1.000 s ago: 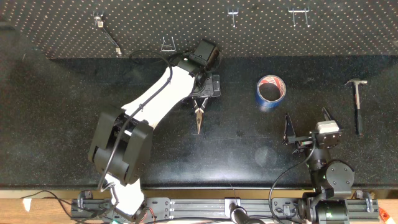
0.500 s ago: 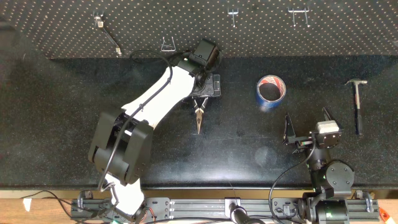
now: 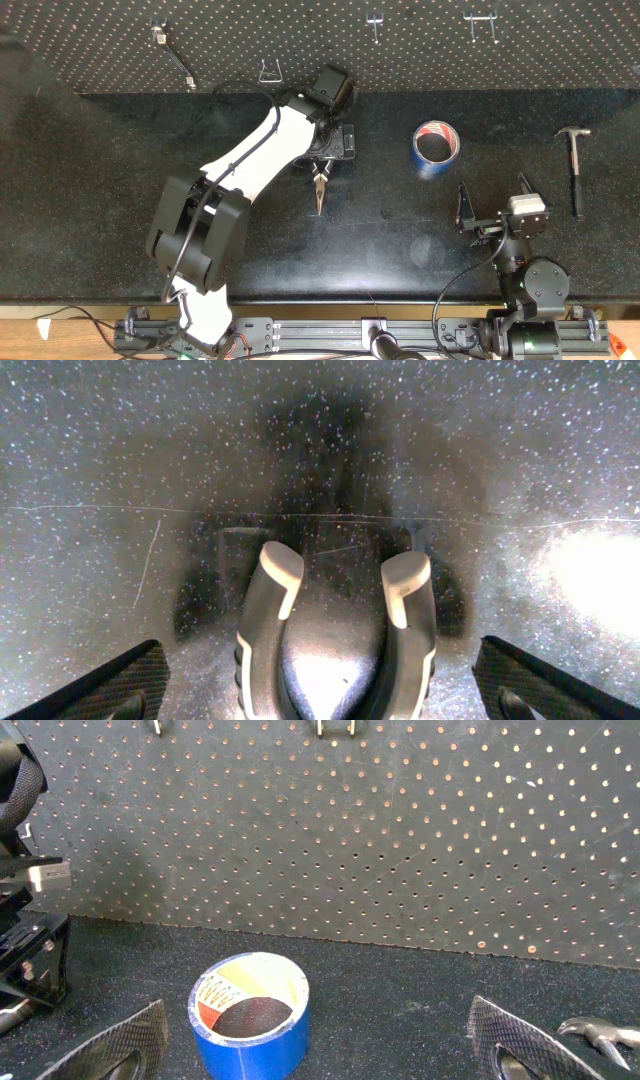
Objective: Place Tools Onto Pegboard
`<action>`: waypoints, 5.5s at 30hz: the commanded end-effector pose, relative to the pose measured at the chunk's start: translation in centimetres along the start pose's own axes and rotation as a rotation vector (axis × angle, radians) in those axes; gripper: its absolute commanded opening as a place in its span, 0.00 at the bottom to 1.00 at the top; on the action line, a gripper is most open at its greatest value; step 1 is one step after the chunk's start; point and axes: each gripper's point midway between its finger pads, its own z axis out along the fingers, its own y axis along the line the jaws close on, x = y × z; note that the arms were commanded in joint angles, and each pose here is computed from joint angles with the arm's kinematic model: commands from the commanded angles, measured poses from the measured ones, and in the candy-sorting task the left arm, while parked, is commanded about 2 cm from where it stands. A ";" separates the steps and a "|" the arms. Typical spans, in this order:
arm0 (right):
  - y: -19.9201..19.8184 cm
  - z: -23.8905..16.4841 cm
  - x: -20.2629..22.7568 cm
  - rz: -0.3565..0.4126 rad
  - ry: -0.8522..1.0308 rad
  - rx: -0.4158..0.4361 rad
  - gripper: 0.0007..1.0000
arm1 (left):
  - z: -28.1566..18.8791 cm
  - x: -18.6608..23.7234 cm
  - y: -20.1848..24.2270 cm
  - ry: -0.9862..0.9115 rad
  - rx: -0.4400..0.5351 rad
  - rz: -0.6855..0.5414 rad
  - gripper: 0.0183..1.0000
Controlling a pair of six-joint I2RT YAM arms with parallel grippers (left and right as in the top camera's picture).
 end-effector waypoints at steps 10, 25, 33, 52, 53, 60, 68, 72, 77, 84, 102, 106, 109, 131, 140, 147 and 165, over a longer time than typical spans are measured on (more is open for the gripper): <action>0.0 0.0 0.1 -0.012 -0.001 0.002 0.98 | 0.8 0.2 -0.4 0.032 0.011 0.012 0.99; 0.0 0.0 0.1 -0.012 -0.001 0.002 0.98 | 0.8 0.2 -0.4 0.031 0.011 0.024 0.98; 0.0 0.0 0.1 -0.012 -0.001 0.002 0.98 | 0.8 0.2 -0.3 0.030 0.007 0.039 0.98; 0.0 0.0 0.1 -0.012 -0.001 0.002 0.98 | 0.8 0.2 -0.3 0.030 0.007 0.039 0.55; 0.0 0.0 0.1 -0.012 -0.001 0.002 0.98 | 0.8 0.2 -0.3 0.030 0.007 0.039 0.55; 0.0 0.0 0.1 -0.012 -0.001 0.002 0.98 | 0.8 0.2 -0.3 0.030 0.007 0.039 0.54; 0.0 0.0 0.1 -0.012 -0.001 0.002 0.98 | 0.8 0.2 -0.3 0.030 0.007 0.039 0.50; 0.0 0.0 0.1 -0.012 -0.001 0.002 0.98 | 0.8 0.2 -0.3 0.029 0.007 0.039 0.48; 0.0 0.0 0.1 -0.012 -0.001 0.002 0.98 | 0.8 0.2 -0.3 0.028 0.006 0.039 0.33; 0.0 0.0 0.1 -0.012 -0.001 0.002 0.98 | 0.7 0.1 -0.3 0.025 0.005 0.039 0.01; 0.0 0.0 0.1 -0.012 -0.001 0.002 0.98 | -16.3 0.6 3.5 -0.299 0.042 0.094 0.01; 0.0 0.0 0.1 -0.012 -0.001 0.002 0.98 | -18.5 3.0 5.0 -0.340 0.072 0.088 0.01; 0.0 0.0 0.1 -0.012 -0.001 0.002 0.98 | -17.8 4.8 6.3 -0.338 0.059 0.087 0.01; 0.0 0.0 0.1 -0.012 -0.001 0.002 0.98 | -22.4 -9.8 10.0 -1.108 -0.077 -0.149 0.01; 0.0 0.0 0.1 -0.012 -0.001 0.002 0.98 | -23.7 -10.5 10.1 -1.158 -0.046 -0.140 0.01; 0.0 0.0 0.1 -0.012 -0.001 0.002 0.98 | -26.6 -8.4 10.8 -1.228 0.008 -0.151 0.01; 0.0 0.0 0.1 -0.012 -0.001 0.002 0.98 | -22.6 -12.3 9.1 -1.384 0.035 -0.156 0.01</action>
